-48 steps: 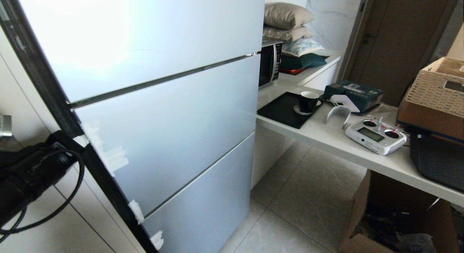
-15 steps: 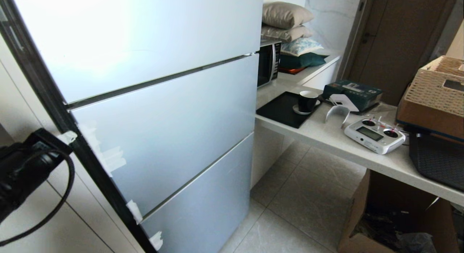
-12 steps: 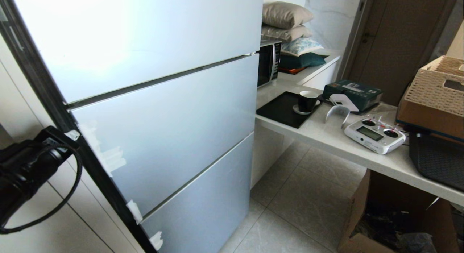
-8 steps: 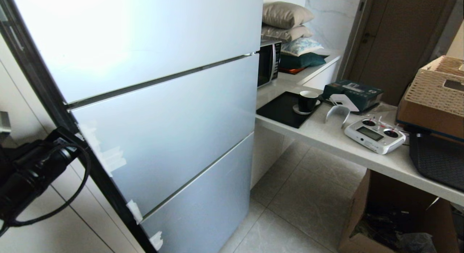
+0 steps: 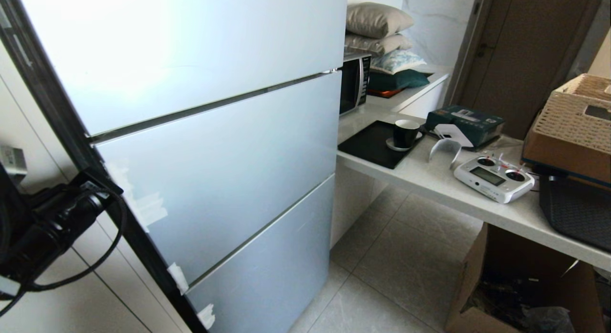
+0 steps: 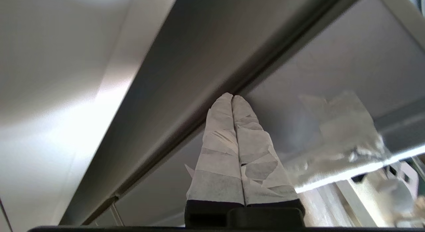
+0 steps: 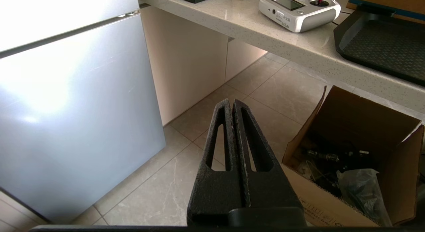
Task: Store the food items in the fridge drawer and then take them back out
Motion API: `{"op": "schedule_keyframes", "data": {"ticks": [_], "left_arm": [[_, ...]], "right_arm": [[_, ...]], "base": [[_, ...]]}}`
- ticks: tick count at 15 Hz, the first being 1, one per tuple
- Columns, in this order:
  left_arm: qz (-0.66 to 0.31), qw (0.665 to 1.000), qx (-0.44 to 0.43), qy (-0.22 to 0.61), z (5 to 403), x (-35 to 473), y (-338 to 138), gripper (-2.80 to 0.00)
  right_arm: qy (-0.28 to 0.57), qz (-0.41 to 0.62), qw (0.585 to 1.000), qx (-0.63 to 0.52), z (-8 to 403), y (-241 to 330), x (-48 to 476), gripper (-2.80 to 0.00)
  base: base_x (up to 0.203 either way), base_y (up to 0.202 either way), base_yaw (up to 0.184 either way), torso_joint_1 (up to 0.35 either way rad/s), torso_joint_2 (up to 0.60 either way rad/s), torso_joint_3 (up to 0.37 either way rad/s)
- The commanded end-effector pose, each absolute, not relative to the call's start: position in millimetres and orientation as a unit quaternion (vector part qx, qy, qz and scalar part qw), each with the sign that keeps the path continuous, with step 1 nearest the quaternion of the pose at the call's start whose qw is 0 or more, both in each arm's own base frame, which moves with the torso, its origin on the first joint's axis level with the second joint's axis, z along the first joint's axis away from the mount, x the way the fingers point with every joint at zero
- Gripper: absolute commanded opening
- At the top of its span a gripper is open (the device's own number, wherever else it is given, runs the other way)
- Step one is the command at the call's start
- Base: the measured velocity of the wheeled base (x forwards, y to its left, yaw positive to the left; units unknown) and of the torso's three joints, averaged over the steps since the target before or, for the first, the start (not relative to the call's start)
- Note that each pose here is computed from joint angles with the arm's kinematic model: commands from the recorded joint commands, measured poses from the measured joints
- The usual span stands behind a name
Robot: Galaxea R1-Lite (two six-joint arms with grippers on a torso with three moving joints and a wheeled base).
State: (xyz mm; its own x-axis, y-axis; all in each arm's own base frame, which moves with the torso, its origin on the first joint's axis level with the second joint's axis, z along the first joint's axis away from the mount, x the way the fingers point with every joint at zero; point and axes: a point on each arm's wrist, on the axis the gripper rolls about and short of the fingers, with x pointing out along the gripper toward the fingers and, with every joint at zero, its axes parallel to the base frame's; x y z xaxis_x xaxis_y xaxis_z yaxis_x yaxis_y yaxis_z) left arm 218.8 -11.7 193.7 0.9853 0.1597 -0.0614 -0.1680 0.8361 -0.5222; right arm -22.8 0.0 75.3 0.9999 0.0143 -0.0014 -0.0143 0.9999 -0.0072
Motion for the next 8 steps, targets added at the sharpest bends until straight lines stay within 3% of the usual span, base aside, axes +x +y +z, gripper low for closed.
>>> {"op": "schedule_keyframes", "data": {"ticks": [1, 8], "left_arm": [[0.060, 0.959, -0.276, 0.007, 196, 213, -18, -2.80], [-0.010, 0.962, -0.273, 0.028, 191, 187, -41, -2.80]], "right_arm": [[0.002, 0.008, 1.000, -0.004, 75, 0, -23, -2.80], [0.002, 0.008, 1.000, -0.004, 75, 0, -23, -2.80]], "base": [[0.000, 0.000, 0.000, 0.000, 0.00, 0.000], [0.000, 0.000, 0.000, 0.000, 0.00, 0.000]]}}
